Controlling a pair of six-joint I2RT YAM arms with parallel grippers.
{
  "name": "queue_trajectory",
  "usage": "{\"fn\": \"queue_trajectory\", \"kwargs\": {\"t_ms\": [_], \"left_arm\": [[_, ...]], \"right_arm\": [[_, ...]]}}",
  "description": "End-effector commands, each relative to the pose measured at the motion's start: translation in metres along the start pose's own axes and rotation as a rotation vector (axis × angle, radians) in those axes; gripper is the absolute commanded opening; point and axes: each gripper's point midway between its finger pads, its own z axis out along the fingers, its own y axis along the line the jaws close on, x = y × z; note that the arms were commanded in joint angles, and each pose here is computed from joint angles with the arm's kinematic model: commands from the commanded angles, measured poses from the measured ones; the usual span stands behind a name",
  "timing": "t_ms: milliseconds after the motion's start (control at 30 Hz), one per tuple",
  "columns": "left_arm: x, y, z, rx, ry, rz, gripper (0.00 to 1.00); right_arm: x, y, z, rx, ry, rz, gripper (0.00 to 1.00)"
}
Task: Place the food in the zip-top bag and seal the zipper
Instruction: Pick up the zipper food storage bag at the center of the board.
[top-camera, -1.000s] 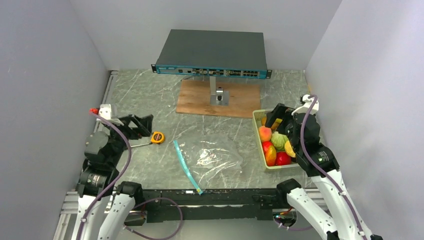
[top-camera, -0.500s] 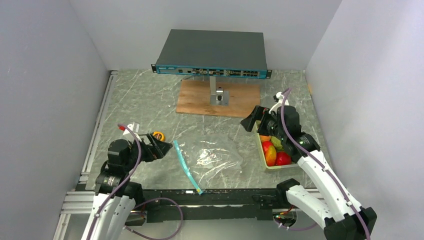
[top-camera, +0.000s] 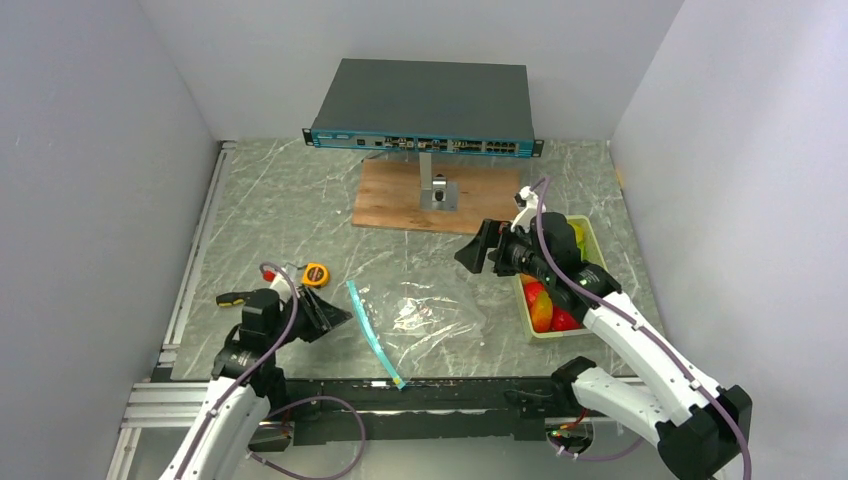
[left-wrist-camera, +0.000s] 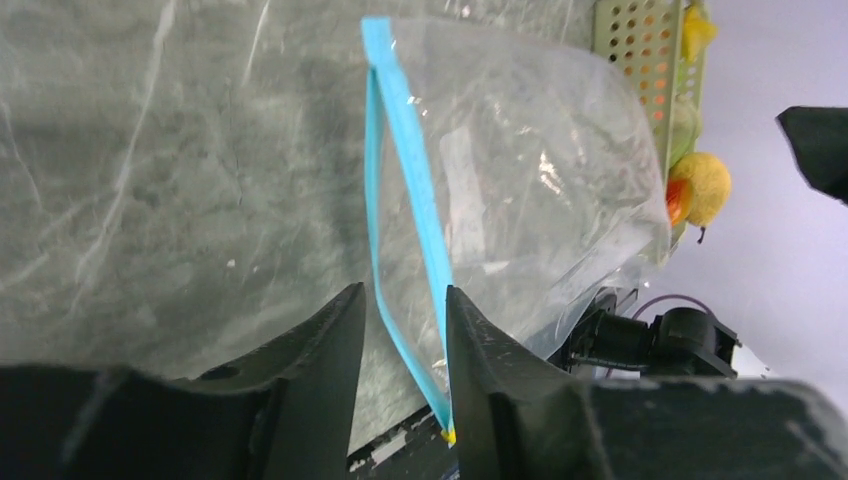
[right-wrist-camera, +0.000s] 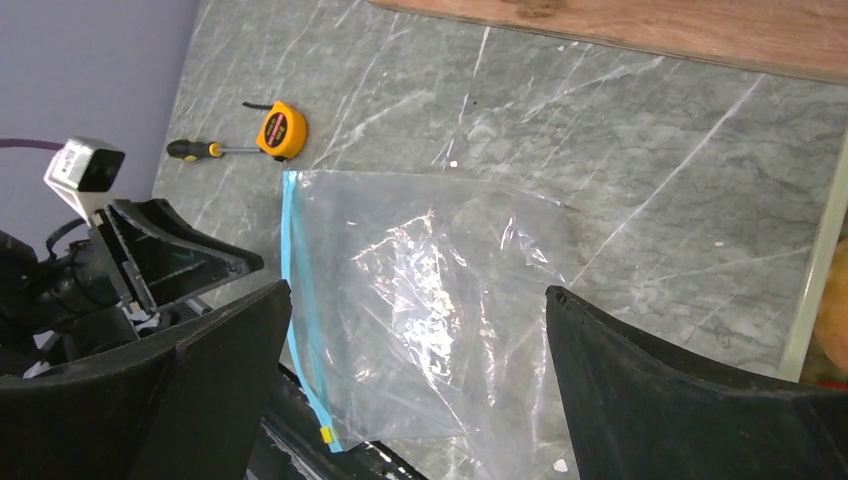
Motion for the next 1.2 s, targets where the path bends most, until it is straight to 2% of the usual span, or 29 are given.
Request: {"fn": "queue_trajectory", "kwargs": {"t_ms": [0, 300, 933, 1100, 1167], "left_arm": [[0.01, 0.001, 0.005, -0.02, 0.048, -0.008, 0.38], [0.038, 0.014, 0.019, -0.105, 0.154, -0.003, 0.34], [0.056, -0.019, 0.049, 0.025, 0.21, 0.005, 0.32], [0.056, -0.03, 0.055, 0.045, 0.205, 0.023, 0.35], [0.055, -0.032, 0.058, 0.04, 0.208, 0.032, 0.33]], "right_arm": [[-0.013, 0.008, 0.002, -0.026, -0.051, -0.019, 1.0], [-0.013, 0.01, 0.004, -0.027, -0.05, -0.016, 1.0], [0.002, 0.011, 0.014, 0.001, 0.01, -0.038, 0.99], [0.002, 0.012, 0.018, 0.016, 0.012, -0.053, 0.99], [0.004, 0.014, 0.019, 0.023, 0.024, -0.062, 0.99]]}}
